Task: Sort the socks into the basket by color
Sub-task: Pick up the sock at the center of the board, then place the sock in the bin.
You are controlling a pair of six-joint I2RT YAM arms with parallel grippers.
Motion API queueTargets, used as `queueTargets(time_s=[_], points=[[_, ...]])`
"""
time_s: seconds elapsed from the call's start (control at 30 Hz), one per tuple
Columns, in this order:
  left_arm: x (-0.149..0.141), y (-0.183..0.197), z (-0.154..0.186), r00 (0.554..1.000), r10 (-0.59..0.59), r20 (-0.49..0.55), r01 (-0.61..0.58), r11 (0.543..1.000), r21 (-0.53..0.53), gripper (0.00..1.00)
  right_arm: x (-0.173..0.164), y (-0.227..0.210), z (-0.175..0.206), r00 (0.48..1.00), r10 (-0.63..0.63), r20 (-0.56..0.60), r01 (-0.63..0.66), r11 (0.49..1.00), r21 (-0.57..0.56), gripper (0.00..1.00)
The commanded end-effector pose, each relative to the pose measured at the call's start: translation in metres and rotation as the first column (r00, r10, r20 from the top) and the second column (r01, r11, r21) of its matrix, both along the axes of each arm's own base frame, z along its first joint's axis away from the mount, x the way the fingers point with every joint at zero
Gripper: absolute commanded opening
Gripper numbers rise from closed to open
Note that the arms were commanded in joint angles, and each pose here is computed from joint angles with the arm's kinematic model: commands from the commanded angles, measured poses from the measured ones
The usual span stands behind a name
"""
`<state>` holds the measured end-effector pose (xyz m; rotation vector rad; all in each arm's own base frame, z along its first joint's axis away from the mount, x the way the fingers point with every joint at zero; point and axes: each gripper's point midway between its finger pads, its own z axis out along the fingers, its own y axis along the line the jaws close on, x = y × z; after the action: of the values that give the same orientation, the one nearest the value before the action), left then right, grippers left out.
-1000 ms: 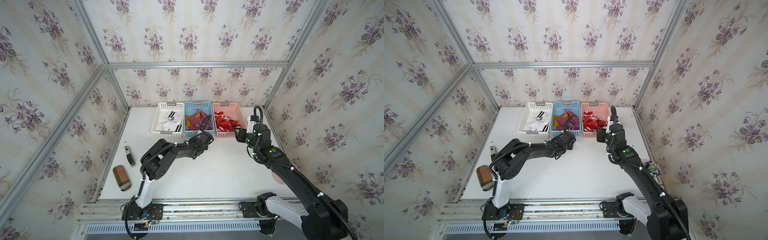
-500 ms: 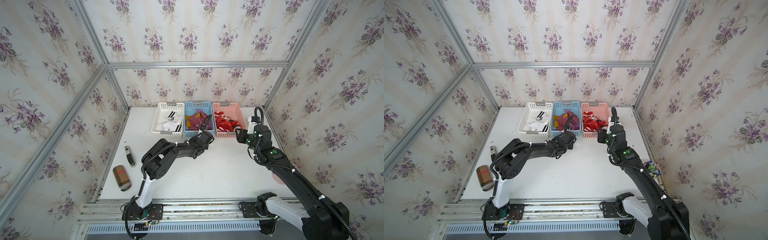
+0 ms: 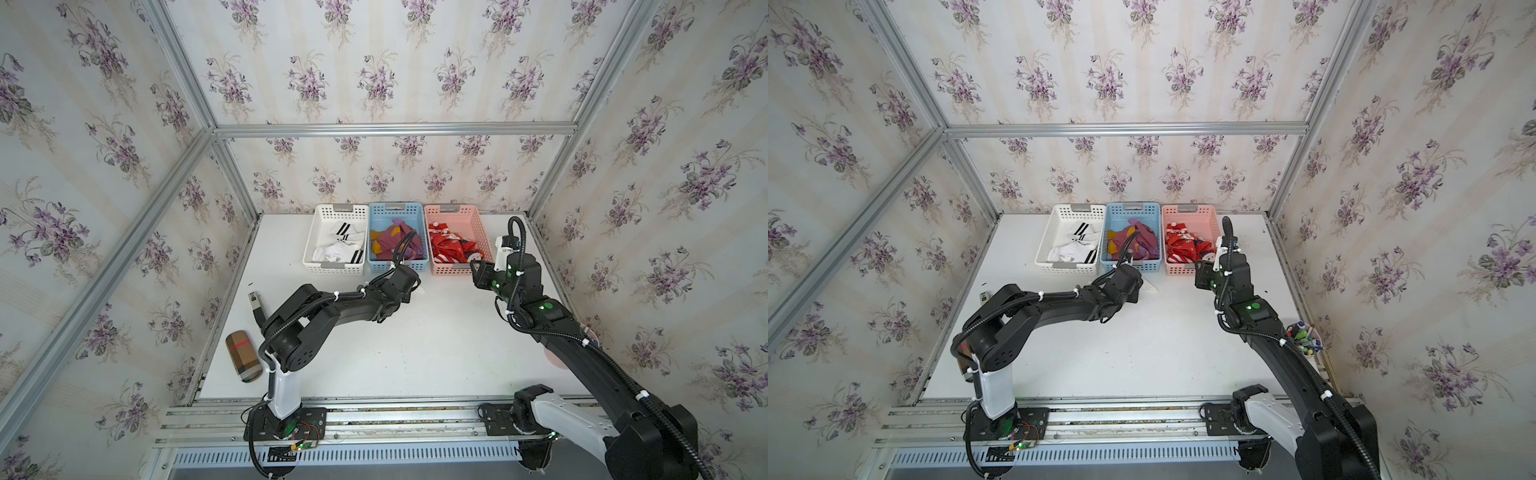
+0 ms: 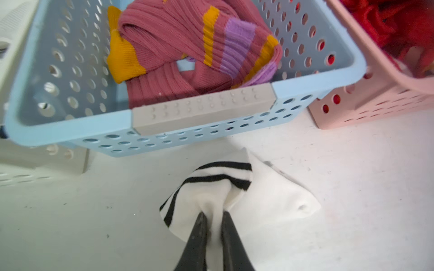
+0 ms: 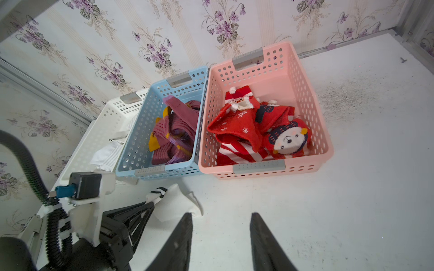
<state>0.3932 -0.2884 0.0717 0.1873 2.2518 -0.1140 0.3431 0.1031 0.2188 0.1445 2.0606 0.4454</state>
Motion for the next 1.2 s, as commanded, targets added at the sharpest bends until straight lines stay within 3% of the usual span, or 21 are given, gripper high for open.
queueTargets(time_s=[0.0, 0.17, 0.37, 0.7, 0.93, 1.07, 1.17], points=[[-0.008, 0.005, 0.012, 1.000, 0.007, 0.006, -0.007, 0.999, -0.043, 0.14, 0.003, 0.003, 0.005, 1.000, 0.000, 0.022, -0.001, 1.000, 0.030, 0.42], [-0.027, 0.015, 0.038, 1.000, -0.029, -0.005, 0.029, 0.998, -0.056, 0.14, 0.003, 0.006, 0.006, 1.000, 0.007, 0.028, -0.008, 0.999, 0.052, 0.42], [-0.048, 0.021, 0.093, 0.991, -0.133, -0.034, 0.132, 0.991, -0.021, 0.13, 0.002, 0.007, 0.008, 0.999, 0.011, 0.035, -0.013, 0.998, 0.063, 0.42], [-0.066, 0.041, 0.189, 0.982, -0.185, 0.043, 0.188, 0.980, -0.071, 0.15, 0.000, 0.008, 0.005, 0.999, 0.020, 0.031, -0.022, 0.997, 0.076, 0.42], [-0.040, 0.065, 0.195, 0.990, -0.140, 0.027, 0.142, 0.977, -0.161, 0.14, -0.002, 0.013, 0.000, 0.999, 0.045, 0.011, -0.046, 0.995, 0.084, 0.42], [-0.010, 0.081, 0.188, 0.996, -0.087, -0.012, 0.085, 0.985, -0.150, 0.13, -0.006, 0.012, -0.003, 0.999, 0.045, 0.010, -0.046, 0.995, 0.089, 0.42], [0.013, 0.090, 0.188, 0.998, -0.063, -0.001, 0.062, 0.977, -0.203, 0.12, -0.006, 0.011, -0.001, 0.999, 0.038, 0.016, -0.039, 0.995, 0.088, 0.42]])
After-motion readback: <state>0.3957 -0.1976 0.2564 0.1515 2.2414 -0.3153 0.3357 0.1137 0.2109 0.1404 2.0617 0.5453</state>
